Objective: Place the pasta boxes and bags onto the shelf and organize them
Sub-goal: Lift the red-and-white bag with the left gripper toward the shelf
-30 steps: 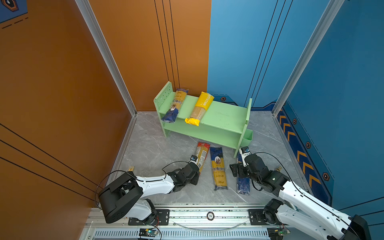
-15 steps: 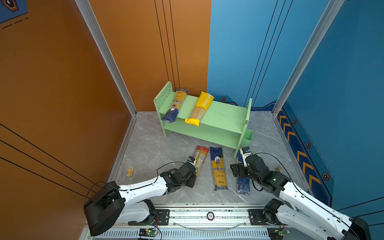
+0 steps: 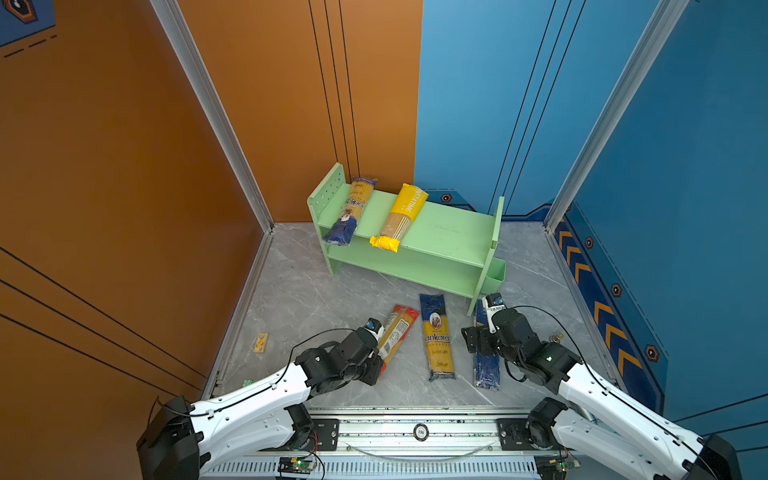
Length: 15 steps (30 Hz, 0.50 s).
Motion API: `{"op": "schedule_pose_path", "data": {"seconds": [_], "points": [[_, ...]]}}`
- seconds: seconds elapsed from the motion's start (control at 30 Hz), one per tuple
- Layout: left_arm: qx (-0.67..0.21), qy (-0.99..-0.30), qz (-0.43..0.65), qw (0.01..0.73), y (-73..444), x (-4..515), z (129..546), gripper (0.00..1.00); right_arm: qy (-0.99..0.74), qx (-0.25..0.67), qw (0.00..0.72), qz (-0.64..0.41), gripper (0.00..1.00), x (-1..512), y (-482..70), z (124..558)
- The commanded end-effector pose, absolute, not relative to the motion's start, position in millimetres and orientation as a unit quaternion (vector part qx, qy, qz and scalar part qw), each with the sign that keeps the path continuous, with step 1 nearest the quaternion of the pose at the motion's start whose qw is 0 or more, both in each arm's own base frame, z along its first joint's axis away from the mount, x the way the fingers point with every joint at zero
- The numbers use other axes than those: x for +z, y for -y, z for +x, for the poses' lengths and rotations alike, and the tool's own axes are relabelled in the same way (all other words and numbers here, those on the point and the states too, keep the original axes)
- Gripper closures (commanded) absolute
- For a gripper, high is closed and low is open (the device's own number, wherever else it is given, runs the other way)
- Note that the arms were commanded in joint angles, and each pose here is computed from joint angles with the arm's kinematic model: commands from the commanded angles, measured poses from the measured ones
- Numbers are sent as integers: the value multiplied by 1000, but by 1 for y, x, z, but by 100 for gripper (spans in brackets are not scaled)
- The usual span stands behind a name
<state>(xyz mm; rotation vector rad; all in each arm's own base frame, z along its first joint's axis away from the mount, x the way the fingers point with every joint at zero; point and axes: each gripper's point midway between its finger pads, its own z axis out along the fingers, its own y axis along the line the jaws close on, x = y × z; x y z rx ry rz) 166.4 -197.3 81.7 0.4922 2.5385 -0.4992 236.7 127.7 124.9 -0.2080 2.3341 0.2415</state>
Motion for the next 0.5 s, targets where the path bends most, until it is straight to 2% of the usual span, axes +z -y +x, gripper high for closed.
{"op": "schedule_pose_path", "data": {"seconds": [0.0, 0.3, 0.47], "points": [[-230, -904, 165, 319, 215, 134, 187, 100, -917, 104, 377, -76, 0, 121, -129, 236], [-247, -894, 148, 344, 213, 158, 190, 100, -919, 105, 374, -75, 0, 119, -128, 236], [-283, -876, 147, 363, 215, 195, 185, 100, -919, 106, 372, -74, 0, 118, -129, 238]]}}
